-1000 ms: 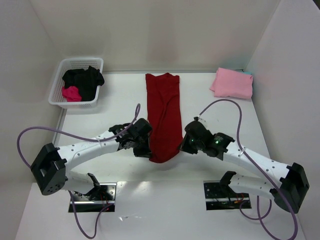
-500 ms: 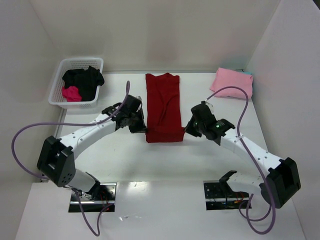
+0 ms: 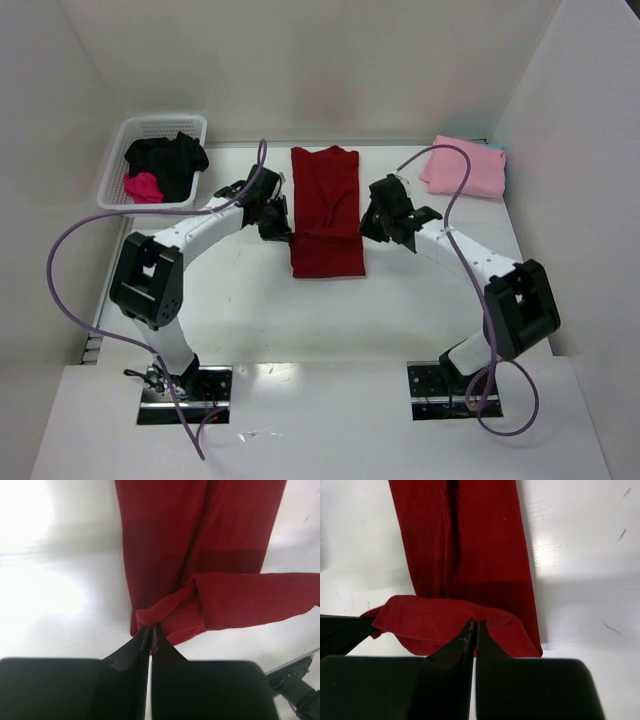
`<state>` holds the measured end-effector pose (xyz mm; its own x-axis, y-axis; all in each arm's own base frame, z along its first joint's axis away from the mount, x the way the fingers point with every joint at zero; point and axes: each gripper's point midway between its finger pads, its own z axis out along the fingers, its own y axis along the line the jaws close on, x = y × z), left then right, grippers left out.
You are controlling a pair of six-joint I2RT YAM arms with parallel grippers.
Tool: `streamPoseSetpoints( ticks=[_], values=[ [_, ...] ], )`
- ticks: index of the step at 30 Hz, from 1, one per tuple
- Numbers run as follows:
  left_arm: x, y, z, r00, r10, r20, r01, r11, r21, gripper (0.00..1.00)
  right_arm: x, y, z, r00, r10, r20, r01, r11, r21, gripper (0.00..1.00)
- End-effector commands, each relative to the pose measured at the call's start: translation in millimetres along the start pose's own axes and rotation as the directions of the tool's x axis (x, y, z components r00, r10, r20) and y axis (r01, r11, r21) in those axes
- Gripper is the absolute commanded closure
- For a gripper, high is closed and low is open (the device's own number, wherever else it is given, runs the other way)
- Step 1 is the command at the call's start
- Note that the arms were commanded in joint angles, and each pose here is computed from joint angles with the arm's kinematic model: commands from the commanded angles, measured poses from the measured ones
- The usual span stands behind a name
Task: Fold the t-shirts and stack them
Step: Fold the folded rectangular tshirt in 1/3 of the way
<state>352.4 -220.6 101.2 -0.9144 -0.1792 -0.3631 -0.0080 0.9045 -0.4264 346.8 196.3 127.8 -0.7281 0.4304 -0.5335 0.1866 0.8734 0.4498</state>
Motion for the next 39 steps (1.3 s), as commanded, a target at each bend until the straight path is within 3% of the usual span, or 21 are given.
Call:
streamPoseSetpoints(
  ticks=[1, 13, 21, 39],
  values=[
    [-23.5, -5.4, 5.4, 0.998, 0.051, 0.027, -0.052, 0.998, 0.035, 1.0, -35.6, 18.7, 11.8, 0.997, -0.006, 0.078, 0.01, 0.999, -0.051, 1.0],
    [-65.4, 11.8, 35.3, 0.998, 0.051, 0.035, -0.052, 0.998, 0.038, 1.0, -73.9, 8.8, 59.8, 0.994, -0.005, 0.107, 0.006, 1.0, -0.008, 1.0],
    [-67.5, 9.8, 54.0, 0.998, 0.057, 0.008, -0.057, 0.996, 0.061, 1.0, -68.7, 6.9, 86.4, 0.997, -0.017, 0.078, 0.017, 1.0, 0.006, 1.0],
    [-97.8, 14.5, 69.1, 0.995, 0.089, 0.036, -0.091, 0.993, 0.069, 1.0, -82.1, 0.0, 103.4, 0.994, -0.033, 0.102, 0.03, 0.999, 0.032, 1.0]
  ],
)
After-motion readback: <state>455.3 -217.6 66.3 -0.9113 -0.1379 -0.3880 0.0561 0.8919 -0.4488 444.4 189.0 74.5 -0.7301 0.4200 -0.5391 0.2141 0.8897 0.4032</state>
